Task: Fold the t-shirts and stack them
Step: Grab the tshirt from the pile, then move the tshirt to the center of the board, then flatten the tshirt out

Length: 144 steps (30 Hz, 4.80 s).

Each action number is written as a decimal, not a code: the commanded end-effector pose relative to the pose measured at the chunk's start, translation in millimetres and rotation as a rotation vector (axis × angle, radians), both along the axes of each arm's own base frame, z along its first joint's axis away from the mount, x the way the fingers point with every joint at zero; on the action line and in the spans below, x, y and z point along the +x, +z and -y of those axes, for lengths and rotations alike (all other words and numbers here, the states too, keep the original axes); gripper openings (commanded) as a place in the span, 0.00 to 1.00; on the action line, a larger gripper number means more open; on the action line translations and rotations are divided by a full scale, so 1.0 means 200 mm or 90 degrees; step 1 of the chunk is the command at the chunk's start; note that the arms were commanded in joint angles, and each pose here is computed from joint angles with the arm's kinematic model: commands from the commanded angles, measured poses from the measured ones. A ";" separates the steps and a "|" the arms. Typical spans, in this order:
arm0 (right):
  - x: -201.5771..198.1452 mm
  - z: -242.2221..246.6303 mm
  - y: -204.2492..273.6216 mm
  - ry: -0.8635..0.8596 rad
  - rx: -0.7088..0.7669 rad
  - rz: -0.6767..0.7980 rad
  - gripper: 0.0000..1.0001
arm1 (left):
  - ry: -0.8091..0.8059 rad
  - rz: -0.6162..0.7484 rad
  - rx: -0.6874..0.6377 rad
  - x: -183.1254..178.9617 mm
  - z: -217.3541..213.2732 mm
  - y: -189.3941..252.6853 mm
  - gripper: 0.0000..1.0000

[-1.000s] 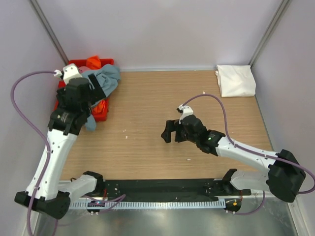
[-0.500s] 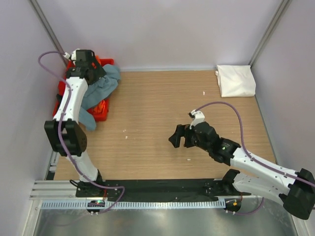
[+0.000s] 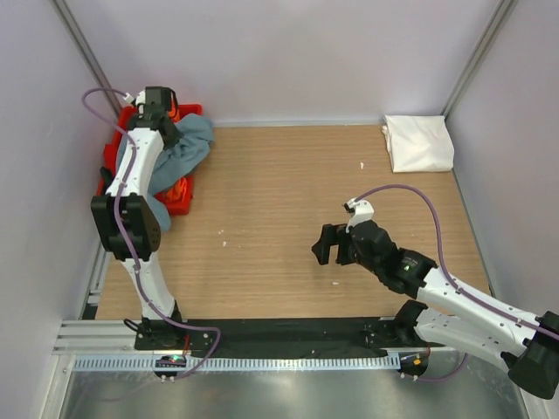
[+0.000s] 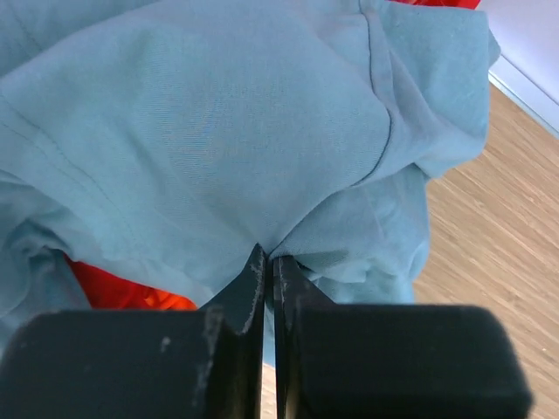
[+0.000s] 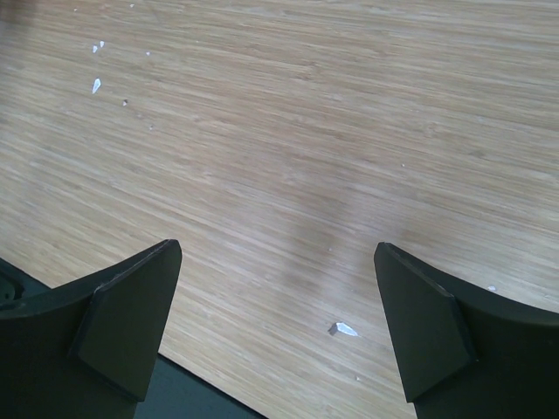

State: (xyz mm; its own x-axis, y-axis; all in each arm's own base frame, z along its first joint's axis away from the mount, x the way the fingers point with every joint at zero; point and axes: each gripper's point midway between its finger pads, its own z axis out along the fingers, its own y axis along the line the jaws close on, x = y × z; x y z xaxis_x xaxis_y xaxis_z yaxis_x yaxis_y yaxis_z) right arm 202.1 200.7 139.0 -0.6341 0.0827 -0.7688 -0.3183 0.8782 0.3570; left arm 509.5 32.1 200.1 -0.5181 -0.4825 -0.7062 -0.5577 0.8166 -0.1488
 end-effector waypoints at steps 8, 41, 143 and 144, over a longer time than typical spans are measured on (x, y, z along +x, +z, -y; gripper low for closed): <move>0.22 0.22 0.33 -0.175 -0.100 0.107 1.00 | -0.199 0.274 0.060 -0.23 0.59 1.18 0.00; 0.28 -1.09 0.08 0.122 -0.111 -0.102 0.96 | -0.152 0.089 0.050 -1.16 0.26 0.22 1.00; 0.64 -0.78 0.50 -0.045 -0.048 -0.018 0.01 | -0.127 0.152 0.064 -1.31 0.16 0.25 1.00; 0.66 -0.64 0.60 -0.074 -0.038 -0.002 0.02 | -0.147 0.152 0.049 -1.30 0.19 0.24 1.00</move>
State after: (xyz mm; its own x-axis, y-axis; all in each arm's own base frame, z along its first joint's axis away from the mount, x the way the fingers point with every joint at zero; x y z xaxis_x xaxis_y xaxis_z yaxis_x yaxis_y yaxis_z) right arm 315.2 393.9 179.5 -0.7430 -0.0135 -0.6692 -0.2864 0.9100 0.2997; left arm 240.4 3.4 241.4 -0.4477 -0.2980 -0.8431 -0.3589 0.9234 -0.1358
